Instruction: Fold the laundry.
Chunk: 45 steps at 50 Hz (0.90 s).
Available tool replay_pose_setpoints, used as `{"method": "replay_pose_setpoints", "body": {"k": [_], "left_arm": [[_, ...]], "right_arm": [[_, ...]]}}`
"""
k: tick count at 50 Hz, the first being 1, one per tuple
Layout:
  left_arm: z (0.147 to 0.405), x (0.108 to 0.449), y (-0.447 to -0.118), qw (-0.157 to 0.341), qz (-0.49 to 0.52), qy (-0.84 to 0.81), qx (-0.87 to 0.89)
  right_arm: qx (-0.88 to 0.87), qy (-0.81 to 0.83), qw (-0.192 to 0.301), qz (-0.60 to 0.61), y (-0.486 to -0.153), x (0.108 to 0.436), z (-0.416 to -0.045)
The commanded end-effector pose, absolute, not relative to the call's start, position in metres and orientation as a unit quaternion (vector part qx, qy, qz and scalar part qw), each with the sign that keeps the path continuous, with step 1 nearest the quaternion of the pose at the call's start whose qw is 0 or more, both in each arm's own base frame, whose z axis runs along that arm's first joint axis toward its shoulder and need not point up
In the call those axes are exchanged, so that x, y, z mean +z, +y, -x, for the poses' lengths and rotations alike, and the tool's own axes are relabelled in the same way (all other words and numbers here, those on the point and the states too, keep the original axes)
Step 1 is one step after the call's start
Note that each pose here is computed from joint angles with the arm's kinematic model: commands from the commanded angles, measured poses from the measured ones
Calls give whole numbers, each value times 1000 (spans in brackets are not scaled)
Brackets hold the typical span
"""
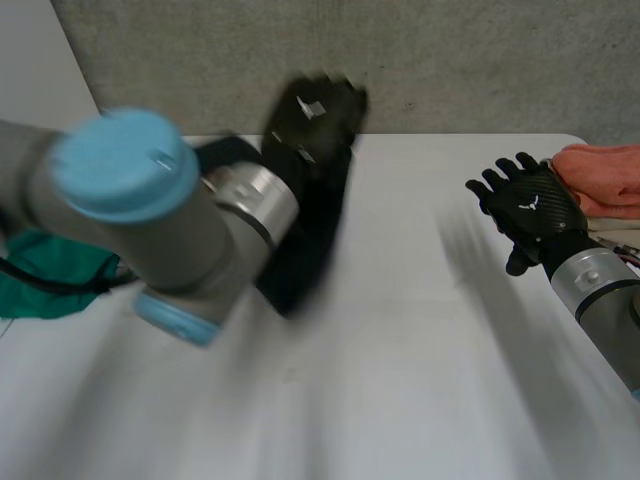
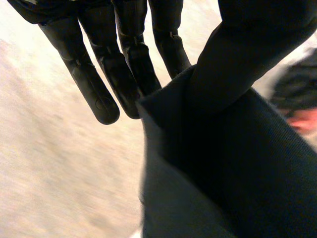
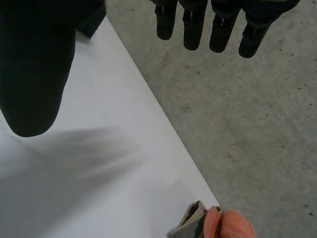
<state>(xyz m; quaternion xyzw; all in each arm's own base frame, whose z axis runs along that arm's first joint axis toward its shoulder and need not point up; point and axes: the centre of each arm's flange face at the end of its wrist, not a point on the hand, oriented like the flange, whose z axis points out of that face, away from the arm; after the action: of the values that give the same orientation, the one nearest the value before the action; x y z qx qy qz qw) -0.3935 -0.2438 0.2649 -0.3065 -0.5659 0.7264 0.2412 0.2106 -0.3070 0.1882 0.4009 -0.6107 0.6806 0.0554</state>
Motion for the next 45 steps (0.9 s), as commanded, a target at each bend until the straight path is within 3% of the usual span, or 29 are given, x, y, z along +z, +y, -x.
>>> {"method": "replay_pose_setpoints", "body": {"k": [1, 6, 10, 16, 18, 23, 28, 37, 45], "left_arm": [[410, 225, -229, 308, 292, -619, 661], [406, 229, -219, 331, 293, -621, 647], [385, 269, -230, 313, 272, -597, 687], [334, 293, -266, 219, 258, -590, 732], [315, 292, -282, 164, 267, -591, 743], [286, 268, -313, 69, 302, -610, 729], [262, 211, -349, 4, 353, -647, 676], [258, 130, -385, -13, 402, -674, 620], [274, 134, -393, 3, 402, -652, 642]], "right_arm": [[676, -615, 55, -402, -306, 184, -209], [679, -617, 66, -392, -314, 187, -201], [678, -620, 67, -390, -314, 188, -200], [654, -650, 45, -385, -305, 186, -205], [646, -661, 28, -381, -301, 187, -209], [621, -689, -38, -371, -284, 192, -230], [609, -691, -73, -382, -266, 195, -249], [596, -691, -82, -400, -250, 185, -262], [589, -700, -64, -398, -256, 176, -258]]}}
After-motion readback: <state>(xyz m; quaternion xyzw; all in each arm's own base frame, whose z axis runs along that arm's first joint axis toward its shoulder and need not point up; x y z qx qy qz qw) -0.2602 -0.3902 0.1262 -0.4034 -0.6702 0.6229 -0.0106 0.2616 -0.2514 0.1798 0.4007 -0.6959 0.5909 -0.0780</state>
